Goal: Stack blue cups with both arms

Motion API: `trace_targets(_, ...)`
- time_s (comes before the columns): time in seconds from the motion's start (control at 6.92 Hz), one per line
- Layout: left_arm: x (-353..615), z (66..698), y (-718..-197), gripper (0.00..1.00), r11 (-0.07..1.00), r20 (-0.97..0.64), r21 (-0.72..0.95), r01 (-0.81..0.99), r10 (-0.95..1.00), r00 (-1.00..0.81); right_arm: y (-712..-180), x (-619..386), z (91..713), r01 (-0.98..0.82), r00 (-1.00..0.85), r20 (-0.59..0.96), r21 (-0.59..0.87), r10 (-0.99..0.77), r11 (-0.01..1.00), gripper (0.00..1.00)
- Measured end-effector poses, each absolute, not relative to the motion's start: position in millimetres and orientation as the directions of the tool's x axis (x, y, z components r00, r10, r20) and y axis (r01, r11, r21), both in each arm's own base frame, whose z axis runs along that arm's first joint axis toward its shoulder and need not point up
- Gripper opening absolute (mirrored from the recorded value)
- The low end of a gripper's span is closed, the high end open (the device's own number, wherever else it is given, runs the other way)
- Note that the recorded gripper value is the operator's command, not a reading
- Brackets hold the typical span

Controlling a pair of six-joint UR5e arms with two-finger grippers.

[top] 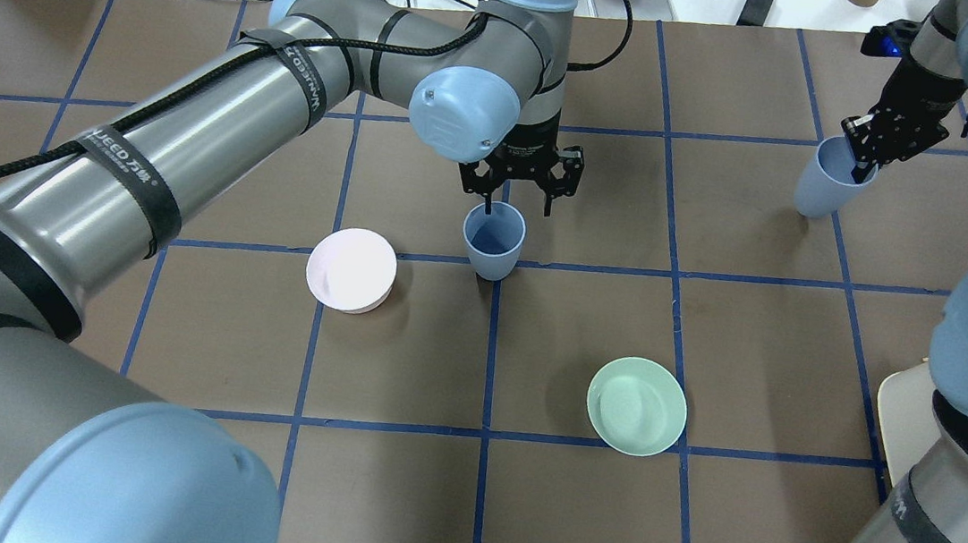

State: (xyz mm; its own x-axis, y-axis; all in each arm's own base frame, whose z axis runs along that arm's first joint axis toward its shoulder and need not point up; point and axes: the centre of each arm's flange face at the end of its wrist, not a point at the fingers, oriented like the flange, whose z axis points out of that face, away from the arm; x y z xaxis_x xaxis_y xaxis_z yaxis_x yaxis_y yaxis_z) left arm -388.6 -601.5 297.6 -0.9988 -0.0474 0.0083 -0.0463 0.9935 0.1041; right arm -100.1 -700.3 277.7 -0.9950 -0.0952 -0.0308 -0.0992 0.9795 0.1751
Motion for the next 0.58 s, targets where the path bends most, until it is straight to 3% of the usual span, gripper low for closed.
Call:
trace_targets(0.29, -346, 384, -615, 1.0, 0.997, 0.03, 0.061, -0.037, -0.039, -0.999, -684, -83, 317, -0.094, -0.994, -0.063, 0.183, -0.084, 0.979, 0.0)
trace_targets(0.58, -299, 477, -590, 1.0, 0.995, 0.039, 0.056, 0.082, 0.079, -0.996, -653, -43, 378, -0.032, -0.998, -0.068, 0.202, -0.018, 0.979, 0.0)
